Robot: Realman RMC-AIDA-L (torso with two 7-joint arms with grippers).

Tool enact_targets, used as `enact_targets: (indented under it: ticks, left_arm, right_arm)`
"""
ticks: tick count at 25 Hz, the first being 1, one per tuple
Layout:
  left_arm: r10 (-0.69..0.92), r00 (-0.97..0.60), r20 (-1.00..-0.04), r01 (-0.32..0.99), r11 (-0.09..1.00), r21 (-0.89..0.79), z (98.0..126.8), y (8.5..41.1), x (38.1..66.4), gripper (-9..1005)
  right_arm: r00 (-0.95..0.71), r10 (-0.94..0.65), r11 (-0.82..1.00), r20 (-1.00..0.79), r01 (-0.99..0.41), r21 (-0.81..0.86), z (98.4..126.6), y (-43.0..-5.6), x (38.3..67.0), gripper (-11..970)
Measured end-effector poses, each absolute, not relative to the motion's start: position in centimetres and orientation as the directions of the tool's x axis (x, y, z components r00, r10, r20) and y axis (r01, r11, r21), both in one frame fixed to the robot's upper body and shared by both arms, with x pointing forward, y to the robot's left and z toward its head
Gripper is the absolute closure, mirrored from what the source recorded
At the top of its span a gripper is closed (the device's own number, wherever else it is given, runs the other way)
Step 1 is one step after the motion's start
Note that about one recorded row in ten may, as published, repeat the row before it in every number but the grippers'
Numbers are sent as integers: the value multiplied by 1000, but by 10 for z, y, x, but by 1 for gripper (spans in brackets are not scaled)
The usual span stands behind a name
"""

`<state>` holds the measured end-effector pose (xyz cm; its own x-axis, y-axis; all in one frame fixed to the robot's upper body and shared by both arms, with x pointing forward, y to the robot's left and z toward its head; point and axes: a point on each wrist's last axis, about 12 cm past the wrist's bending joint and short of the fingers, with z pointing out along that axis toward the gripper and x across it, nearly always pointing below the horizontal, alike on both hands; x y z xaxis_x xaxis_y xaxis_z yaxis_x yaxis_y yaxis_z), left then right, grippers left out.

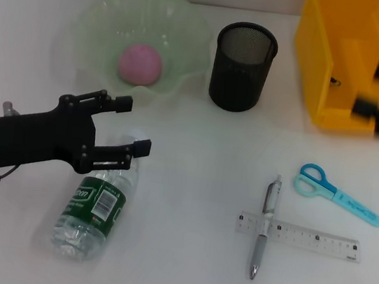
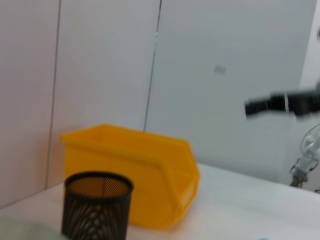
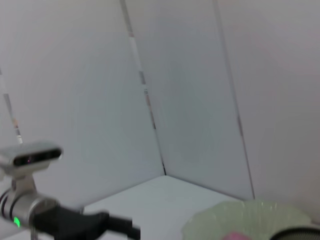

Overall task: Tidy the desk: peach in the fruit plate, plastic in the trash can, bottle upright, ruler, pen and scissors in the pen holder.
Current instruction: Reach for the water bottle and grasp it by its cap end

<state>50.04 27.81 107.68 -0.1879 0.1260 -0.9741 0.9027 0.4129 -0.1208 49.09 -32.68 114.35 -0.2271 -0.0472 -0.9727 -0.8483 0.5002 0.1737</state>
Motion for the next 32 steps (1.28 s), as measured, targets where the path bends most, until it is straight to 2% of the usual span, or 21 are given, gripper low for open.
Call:
enact_targets:
  ticks: [1, 3, 4, 8, 15, 18, 19, 23, 32]
  left_arm:
    - [126, -188, -974, 903, 413, -121, 1077, 278, 500, 154]
    - [116, -177, -977, 911, 395, -118, 1083, 277, 501, 154]
    - [111, -178, -978, 913, 389, -122, 1088, 277, 501, 154]
    - [106, -253, -962, 895, 403, -191, 1106, 275, 506, 154]
    - [249, -421, -872, 808, 540, -236, 1137, 250, 513, 154]
    - [352, -532, -770, 725, 658, -201, 1152, 223, 514, 154]
    - [352, -532, -770, 725, 658, -201, 1152, 223, 514, 154]
    - [398, -640, -658, 615, 778, -127, 1160, 191, 522, 154]
    - [439, -679, -588, 597, 797, -94, 1151, 174, 536, 154]
  right_arm:
    - [-227, -47, 500, -973, -848, 174, 1143, -327, 491, 142]
    - [-213, -29, 502, -977, -848, 170, 1111, -330, 472, 131]
    - [-213, -29, 502, -977, -848, 170, 1111, -330, 472, 131]
    - [-210, 16, 538, -977, -822, 186, 1074, -332, 452, 131]
    - [-217, 12, 563, -976, -806, 186, 1066, -336, 447, 131]
    - [-217, 10, 567, -976, -803, 185, 1066, -336, 447, 131]
    - [-217, 10, 567, -976, -803, 185, 1066, -336, 447, 131]
    - [-219, 7, 572, -976, -799, 184, 1065, -336, 448, 131]
    - [-235, 6, 573, -972, -796, 196, 1062, -335, 448, 131]
